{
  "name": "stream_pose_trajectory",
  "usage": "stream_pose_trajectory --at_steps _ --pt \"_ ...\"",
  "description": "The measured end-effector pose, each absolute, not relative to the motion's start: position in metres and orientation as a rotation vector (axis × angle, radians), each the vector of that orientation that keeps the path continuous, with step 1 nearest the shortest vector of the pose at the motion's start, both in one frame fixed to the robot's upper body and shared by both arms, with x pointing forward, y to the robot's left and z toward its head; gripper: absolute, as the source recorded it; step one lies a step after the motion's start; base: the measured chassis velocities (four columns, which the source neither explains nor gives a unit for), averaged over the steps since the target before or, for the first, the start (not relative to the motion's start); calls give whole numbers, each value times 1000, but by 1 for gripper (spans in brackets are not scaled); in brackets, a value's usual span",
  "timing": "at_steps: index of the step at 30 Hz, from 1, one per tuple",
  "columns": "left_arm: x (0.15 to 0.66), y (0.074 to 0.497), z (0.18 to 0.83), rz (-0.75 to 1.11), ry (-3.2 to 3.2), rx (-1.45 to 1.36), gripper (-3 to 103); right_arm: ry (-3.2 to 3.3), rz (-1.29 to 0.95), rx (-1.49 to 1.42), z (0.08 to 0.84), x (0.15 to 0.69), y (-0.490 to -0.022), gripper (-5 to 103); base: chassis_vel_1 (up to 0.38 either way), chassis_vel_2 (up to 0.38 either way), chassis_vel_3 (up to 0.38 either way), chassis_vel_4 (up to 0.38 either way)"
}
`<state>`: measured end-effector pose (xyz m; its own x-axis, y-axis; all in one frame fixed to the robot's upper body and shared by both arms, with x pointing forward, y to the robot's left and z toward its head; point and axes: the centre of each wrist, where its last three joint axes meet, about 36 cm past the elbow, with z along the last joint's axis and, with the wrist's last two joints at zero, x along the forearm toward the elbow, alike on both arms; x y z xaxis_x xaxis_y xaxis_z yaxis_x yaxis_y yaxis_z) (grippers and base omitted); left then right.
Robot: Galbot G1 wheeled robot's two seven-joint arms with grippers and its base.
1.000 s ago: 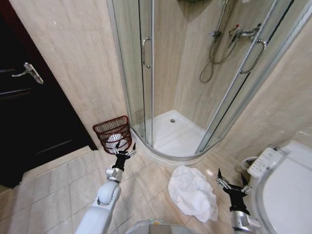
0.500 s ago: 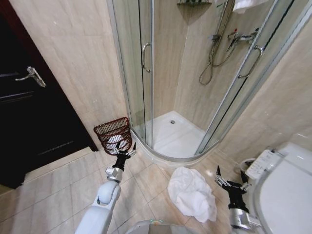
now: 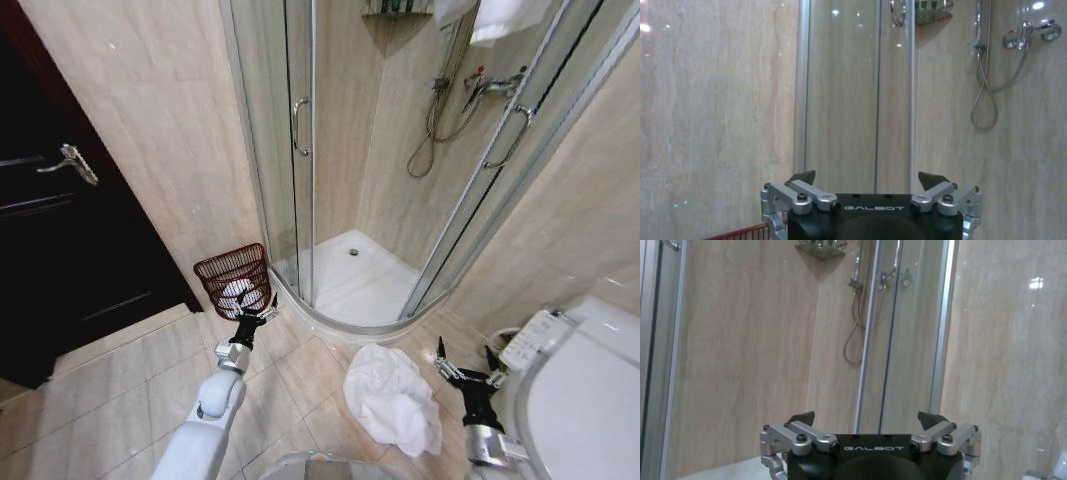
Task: Discard the used towel into the hamper.
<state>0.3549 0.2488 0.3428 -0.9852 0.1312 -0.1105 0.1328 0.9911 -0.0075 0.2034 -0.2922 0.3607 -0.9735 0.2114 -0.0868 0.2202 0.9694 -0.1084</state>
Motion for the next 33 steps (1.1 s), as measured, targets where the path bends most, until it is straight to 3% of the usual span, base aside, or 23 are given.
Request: stream_pose_trajectory --at_steps 33 --pt "356 245 357 -22 2998 218 100 3025 -170 370 370 199 -296 100 0 0 0 0"
